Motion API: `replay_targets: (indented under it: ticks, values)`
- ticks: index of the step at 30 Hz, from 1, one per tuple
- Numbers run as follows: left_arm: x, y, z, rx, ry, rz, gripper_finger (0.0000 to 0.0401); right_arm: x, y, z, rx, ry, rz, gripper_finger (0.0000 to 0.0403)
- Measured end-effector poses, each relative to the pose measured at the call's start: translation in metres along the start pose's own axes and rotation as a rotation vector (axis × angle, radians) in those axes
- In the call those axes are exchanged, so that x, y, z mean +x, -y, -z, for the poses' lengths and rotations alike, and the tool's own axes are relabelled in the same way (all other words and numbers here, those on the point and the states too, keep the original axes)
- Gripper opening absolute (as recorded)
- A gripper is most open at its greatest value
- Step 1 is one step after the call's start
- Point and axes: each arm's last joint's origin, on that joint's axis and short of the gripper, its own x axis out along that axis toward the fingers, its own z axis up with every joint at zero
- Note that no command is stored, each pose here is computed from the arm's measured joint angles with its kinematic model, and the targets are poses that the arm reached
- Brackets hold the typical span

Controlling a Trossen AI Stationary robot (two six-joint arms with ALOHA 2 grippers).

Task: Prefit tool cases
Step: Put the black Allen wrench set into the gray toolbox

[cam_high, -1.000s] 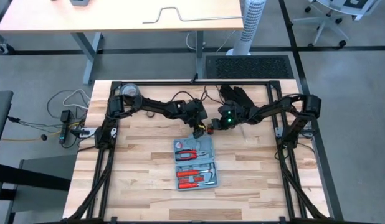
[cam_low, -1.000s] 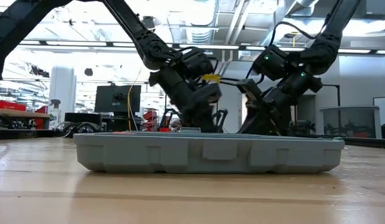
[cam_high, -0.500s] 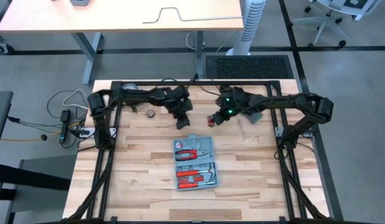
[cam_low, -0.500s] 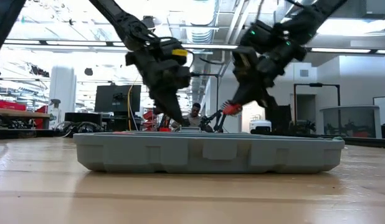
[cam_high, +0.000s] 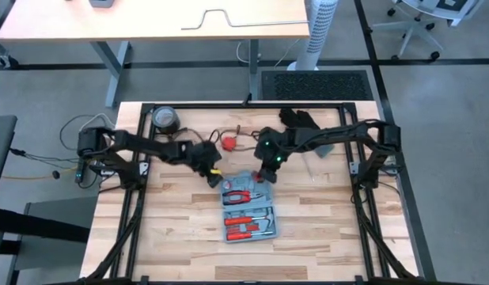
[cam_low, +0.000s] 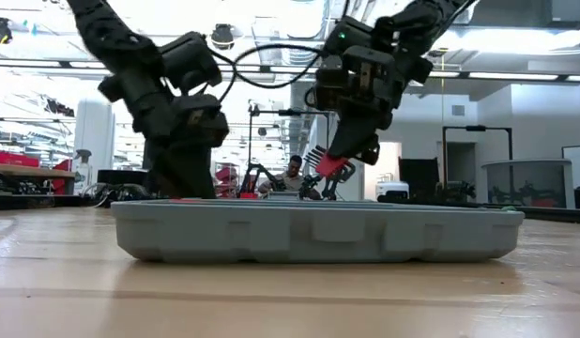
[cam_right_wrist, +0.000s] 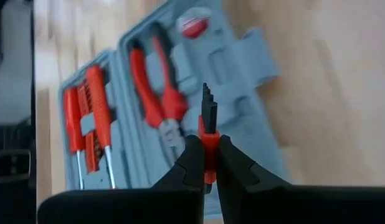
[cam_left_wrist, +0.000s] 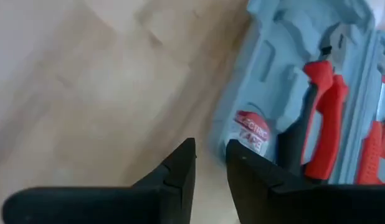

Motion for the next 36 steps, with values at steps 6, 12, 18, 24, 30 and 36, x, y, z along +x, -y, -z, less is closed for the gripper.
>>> replay_targets:
  ticks: [6,12,18,24,30,36]
  values:
    - [0.02,0.015,0.023,-0.11,0.014,-0.033,0.0081,0.011,-0.019,-0.004,-0.131,-0.059,-0.022,0.0022]
    - [0.007,0.027,0.023,-0.136,0.077,-0.081,0.0081,0.011,-0.022,-0.003,-0.163,-0.08,-0.023,0.0022]
    - [-0.027,0.048,0.026,-0.168,0.19,-0.083,0.0081,0.011,-0.022,-0.004,-0.182,-0.068,-0.026,0.0022]
    - [-0.025,0.055,0.055,-0.237,0.17,-0.205,0.0081,0.011,-0.022,-0.009,-0.203,-0.022,-0.045,0.0022]
    - [0.015,0.053,0.071,-0.275,0.111,-0.182,0.0081,0.009,-0.02,-0.011,-0.198,-0.011,-0.055,0.0022]
    - [0.044,0.047,0.037,-0.227,0.158,-0.057,0.0081,0.009,-0.019,-0.009,-0.213,-0.035,-0.052,0.0022]
